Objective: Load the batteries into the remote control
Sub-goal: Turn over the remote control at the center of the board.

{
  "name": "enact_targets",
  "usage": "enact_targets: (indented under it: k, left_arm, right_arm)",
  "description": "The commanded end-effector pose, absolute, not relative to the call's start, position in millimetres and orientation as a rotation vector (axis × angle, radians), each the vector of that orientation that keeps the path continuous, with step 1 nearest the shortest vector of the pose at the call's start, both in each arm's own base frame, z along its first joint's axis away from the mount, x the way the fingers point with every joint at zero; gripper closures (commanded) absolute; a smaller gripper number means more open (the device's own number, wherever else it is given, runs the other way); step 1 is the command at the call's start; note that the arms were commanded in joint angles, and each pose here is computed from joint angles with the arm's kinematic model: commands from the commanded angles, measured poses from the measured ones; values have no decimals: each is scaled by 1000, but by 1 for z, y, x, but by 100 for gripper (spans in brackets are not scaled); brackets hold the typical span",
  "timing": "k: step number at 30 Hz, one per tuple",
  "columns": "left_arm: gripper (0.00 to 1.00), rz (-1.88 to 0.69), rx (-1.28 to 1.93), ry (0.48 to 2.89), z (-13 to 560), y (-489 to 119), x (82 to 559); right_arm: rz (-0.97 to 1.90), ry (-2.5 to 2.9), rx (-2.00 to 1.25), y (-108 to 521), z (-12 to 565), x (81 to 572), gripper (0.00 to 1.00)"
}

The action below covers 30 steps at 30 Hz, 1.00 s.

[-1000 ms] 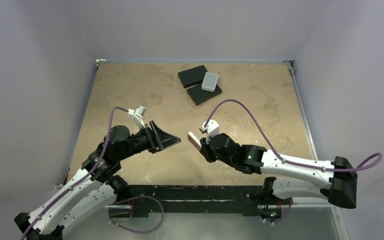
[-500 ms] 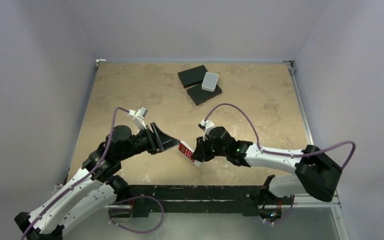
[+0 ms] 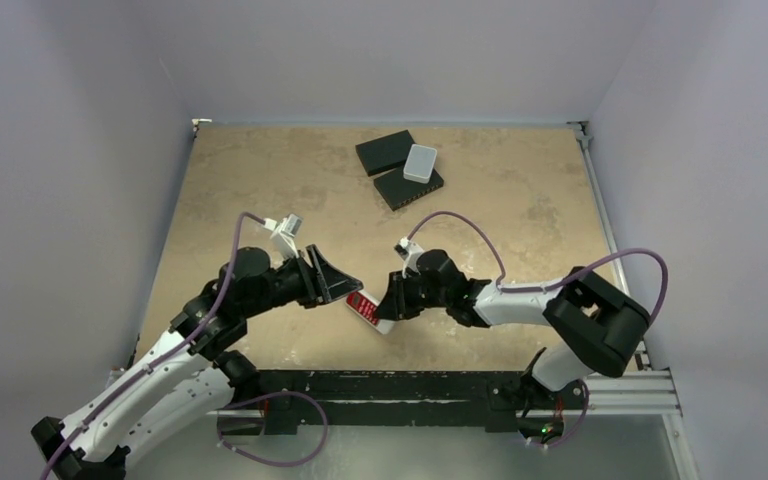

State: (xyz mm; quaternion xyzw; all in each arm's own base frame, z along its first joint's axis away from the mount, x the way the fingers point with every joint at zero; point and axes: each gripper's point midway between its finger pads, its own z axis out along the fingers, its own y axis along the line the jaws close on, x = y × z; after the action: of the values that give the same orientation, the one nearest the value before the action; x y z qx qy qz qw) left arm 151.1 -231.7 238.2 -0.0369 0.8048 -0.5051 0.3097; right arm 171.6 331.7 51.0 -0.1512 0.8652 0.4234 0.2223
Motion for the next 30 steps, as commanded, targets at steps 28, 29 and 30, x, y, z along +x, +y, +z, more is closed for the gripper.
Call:
enact_targets:
  k: [28,29,30]
  left_arm:
    - [50,-1302,-38,2128,234,-237,158]
    - [50,-1295,-39,2127,234,-236,158]
    - [50,-1286,-38,2127,234,-235,159]
  right_arm:
    - [925,2345,-280,292,57,228,36]
    - [892,2338,-277,288,61,230,35]
    - [865,2329,-273,283,65,232,34]
